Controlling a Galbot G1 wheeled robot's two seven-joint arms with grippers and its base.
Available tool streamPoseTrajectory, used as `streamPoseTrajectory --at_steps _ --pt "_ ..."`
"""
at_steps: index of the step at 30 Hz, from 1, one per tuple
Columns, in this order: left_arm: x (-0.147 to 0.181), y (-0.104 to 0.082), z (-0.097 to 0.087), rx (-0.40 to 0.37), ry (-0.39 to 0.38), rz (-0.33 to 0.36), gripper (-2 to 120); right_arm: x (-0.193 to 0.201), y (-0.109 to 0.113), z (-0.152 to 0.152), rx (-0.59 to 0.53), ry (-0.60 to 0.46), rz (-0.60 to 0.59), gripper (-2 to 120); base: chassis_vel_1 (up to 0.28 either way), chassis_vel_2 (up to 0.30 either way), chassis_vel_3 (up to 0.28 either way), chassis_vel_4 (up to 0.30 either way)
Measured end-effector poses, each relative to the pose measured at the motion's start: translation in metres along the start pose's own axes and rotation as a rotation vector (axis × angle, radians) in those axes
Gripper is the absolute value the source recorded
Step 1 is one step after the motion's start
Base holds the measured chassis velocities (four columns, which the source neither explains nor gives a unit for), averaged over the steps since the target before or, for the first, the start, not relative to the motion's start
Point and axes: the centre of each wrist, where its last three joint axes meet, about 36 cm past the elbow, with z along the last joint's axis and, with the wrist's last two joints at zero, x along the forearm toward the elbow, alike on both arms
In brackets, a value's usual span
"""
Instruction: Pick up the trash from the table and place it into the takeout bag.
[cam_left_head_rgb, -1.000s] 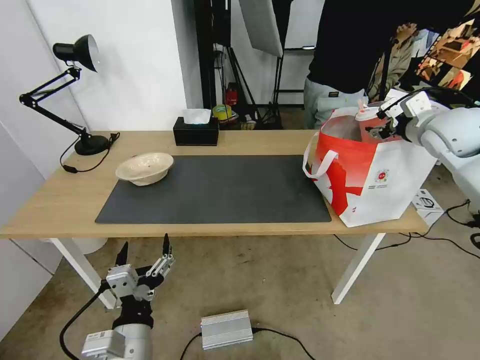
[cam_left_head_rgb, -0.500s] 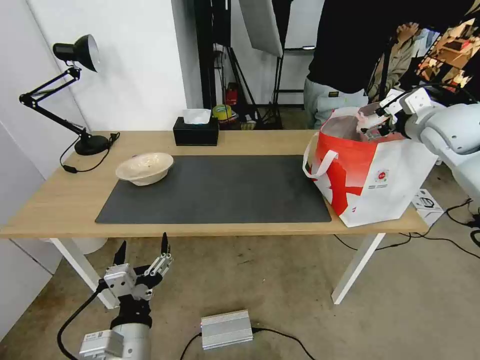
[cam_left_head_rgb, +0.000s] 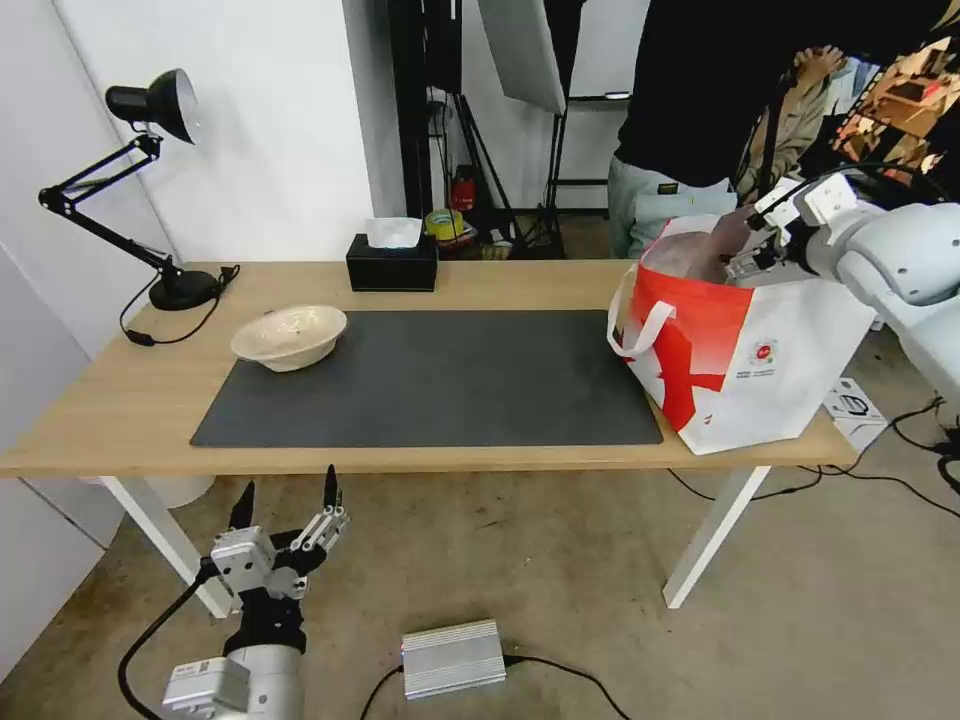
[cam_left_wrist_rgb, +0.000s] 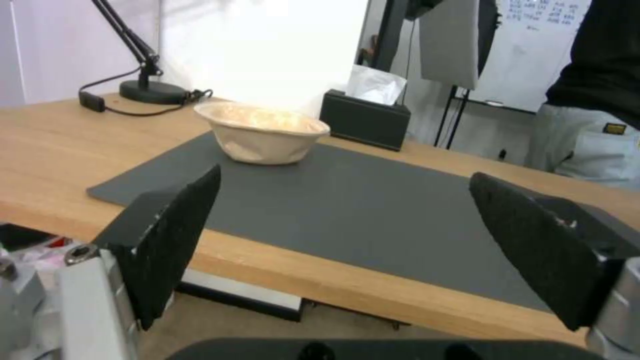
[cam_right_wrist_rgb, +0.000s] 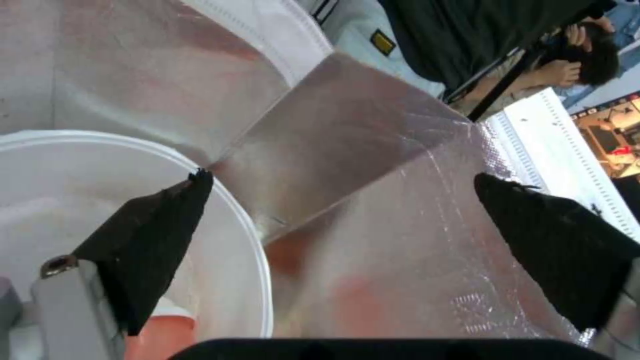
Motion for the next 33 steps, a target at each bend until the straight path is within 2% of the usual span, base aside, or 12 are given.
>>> streamPoseTrajectory --at_steps 18,23,28,32,33 --pt "0.000 0.001 -0.001 -0.001 -0.001 -0.001 100 0.006 0.003 0.003 -0.008 -0.013 -0.010 100 0.000 0.000 0.000 0.000" --pt "0.002 0.000 -0.004 -0.001 -0.001 -0.001 100 0.018 0.003 0.003 -0.051 -0.046 -0.002 100 0.000 0.000 0.000 0.000" --pt "0.004 0.000 -0.006 -0.002 -0.003 -0.001 100 0.041 0.007 0.000 -0.114 -0.115 0.009 100 0.000 0.000 0.000 0.000" --pt "0.005 0.001 -0.008 -0.004 -0.005 -0.002 100 0.066 0.021 -0.003 -0.204 -0.247 0.036 100 0.000 0.000 0.000 0.000" --pt "0.005 0.001 -0.008 -0.004 -0.005 -0.002 100 0.066 0.021 -0.003 -0.204 -0.247 0.036 100 0.000 0.000 0.000 0.000"
